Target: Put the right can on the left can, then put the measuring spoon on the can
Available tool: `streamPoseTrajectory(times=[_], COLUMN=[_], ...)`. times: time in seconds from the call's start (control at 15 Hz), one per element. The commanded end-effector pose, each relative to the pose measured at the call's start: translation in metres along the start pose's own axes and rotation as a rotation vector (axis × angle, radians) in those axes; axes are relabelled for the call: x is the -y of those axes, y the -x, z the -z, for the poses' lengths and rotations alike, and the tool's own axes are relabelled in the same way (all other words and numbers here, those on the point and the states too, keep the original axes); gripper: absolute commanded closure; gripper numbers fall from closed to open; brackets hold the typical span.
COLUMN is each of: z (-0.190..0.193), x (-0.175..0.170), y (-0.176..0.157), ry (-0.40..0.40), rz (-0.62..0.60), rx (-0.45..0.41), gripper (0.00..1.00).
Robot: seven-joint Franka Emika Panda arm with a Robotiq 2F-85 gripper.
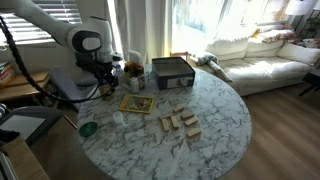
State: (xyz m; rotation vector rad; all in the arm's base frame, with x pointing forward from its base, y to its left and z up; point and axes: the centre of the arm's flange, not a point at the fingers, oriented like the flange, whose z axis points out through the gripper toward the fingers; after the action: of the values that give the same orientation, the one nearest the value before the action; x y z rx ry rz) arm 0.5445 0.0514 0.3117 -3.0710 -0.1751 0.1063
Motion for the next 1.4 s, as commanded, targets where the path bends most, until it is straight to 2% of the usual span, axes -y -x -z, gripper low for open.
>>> streamPoseTrajectory(times=[0.0, 0.2, 0.27, 0.33, 0.67, 0.87, 1.07, 1.2, 1.27, 1.33], z=[0.002, -0.001, -0.007, -0.015, -0.04, -0.058, -0.064, -0.061, -0.059, -0.059], x=[-0.001, 0.009, 0.003, -0.011, -0.074, -0.102, -0.113, -0.109, -0.116, -0.116], y=[0.0, -0.002, -0.006, -0.008, -0.008, -0.002, 0.005, 0.007, 0.0, 0.0], ry=[0.0, -0.001, -0.002, -0.016, -0.004, -0.014, -0.027, -0.036, -0.022, -0.025], rz=[-0.001, 0.017, -0.031, -0.142, -0.397, -0.559, -0.72, -0.827, -0.731, -0.766], rx=[-0.005, 0.0, 0.005, 0.004, -0.065, -0.074, -0.068, -0.058, -0.054, -0.054], gripper=[0.0, 0.0, 0.0, 0.0, 0.0, 0.0, 0.0, 0.0, 0.0, 0.0])
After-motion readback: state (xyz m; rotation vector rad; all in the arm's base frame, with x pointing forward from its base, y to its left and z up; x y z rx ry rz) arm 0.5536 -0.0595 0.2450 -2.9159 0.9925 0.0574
